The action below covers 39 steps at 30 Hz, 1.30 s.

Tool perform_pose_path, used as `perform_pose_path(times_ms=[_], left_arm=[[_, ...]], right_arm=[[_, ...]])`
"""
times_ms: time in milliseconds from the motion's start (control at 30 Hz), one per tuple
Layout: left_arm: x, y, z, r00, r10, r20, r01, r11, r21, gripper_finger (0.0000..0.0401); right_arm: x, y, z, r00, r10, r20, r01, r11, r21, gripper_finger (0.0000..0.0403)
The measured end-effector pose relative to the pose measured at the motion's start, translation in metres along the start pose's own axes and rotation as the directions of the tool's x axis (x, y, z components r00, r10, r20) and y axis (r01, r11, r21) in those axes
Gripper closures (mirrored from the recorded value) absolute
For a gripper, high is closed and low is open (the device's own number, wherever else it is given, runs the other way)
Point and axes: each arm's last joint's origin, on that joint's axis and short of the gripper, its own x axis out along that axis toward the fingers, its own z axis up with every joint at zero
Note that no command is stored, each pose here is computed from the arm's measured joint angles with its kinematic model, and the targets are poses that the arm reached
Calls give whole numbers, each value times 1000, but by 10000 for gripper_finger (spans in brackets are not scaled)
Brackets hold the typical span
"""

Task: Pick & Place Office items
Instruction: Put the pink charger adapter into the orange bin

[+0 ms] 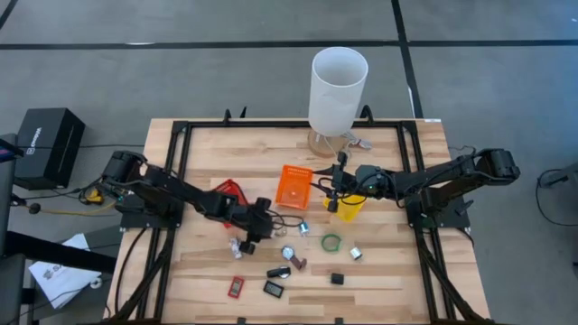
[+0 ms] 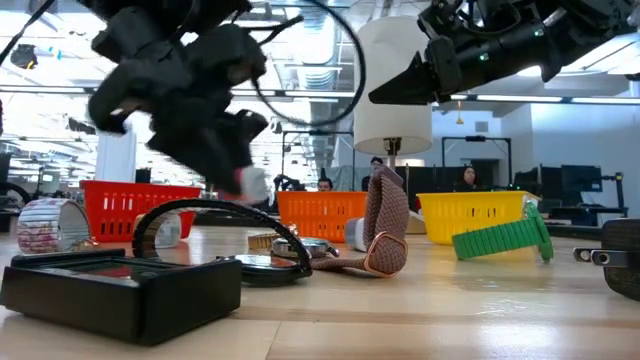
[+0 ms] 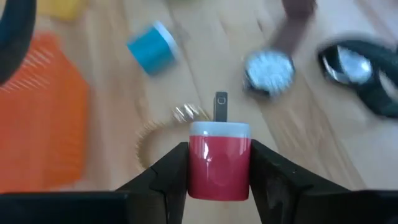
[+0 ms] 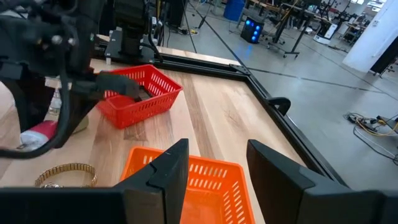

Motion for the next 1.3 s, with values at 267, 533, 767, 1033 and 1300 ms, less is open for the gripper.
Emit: perform_pose_path(times_ms=[267, 533, 767, 1033, 1300], left_arm=[[-22, 38, 15, 985, 137, 102, -138, 990, 2, 261], [-24, 84, 12, 949, 265, 172, -249, 962, -107, 259], [1, 104, 13, 916, 212, 341, -180, 976, -123, 260], [43, 107, -12, 954, 188, 233, -159, 978, -138, 258], [47, 114, -20, 947, 262, 183, -233, 958, -167, 252]], right_arm=[[0, 0, 0, 1000, 0, -2, 0, 1000, -1, 249], [-1, 3, -7, 997, 20, -72, -23, 999, -33, 249], [-1, 4, -9, 996, 26, -90, -34, 995, -97, 249], [-1, 2, -10, 995, 19, -99, -29, 995, -99, 249], [0, 1, -10, 995, 13, -103, -24, 995, -98, 249]])
